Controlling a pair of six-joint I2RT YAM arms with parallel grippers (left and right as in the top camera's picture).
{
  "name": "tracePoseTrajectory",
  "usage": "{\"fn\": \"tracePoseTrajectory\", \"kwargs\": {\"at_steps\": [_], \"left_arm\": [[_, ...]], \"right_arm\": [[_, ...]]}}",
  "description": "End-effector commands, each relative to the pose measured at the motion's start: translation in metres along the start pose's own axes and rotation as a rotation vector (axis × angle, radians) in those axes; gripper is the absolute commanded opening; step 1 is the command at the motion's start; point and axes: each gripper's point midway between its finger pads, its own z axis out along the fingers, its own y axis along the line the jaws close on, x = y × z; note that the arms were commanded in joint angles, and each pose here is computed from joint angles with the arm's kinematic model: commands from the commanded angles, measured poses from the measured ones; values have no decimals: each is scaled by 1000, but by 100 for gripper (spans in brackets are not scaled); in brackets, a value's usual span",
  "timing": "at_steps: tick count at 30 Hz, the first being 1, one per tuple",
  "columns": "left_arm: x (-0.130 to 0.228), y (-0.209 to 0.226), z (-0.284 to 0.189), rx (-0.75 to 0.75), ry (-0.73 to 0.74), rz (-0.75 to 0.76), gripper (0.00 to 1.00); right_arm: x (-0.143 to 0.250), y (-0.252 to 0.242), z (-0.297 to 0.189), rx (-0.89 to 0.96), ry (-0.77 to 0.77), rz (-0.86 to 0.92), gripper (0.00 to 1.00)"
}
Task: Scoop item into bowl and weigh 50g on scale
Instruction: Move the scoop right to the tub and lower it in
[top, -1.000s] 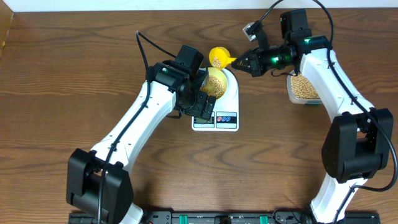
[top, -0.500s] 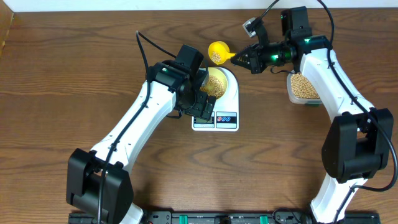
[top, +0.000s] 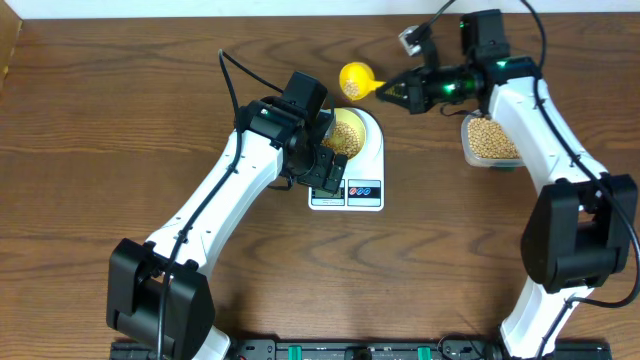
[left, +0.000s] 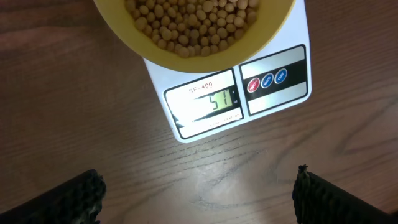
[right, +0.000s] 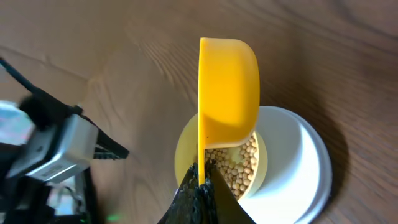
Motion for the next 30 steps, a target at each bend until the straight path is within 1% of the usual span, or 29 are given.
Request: {"fn": "tracePoseTrajectory", "kwargs": {"at_steps": [1,5,10,14,17,21,24,27,30], "left_arm": [[1,2,3,-4,10,-11,98],[1,2,3,-4,10,-11,98],[1,2,3,-4,10,-11,98],[1,2,3,-4,10,-11,98],[1,2,3,-4,10,-11,98],[1,2,3,-4,10,-11,98],[1,2,3,-4,10,-11,98],[1,2,3,-4,10,-11,98],[1,2,3,-4,10,-11,98]], "right_arm": [[-18,4,-29,-76,-70,49,1],[-22,-21,-60,-35,-123,140,1],[-15,-54,-104,27,-179,248,1],[-3,-79,-142,82,-223,351,1],[15,-97,-167,146,-231,463,1],[42,-111,-184,220,-200,602,1],[65,-112,-183,277,-123,648,1],[88,-118,-183,380,-31,701,1],[101,-122,-185,449,23,720,1]]}}
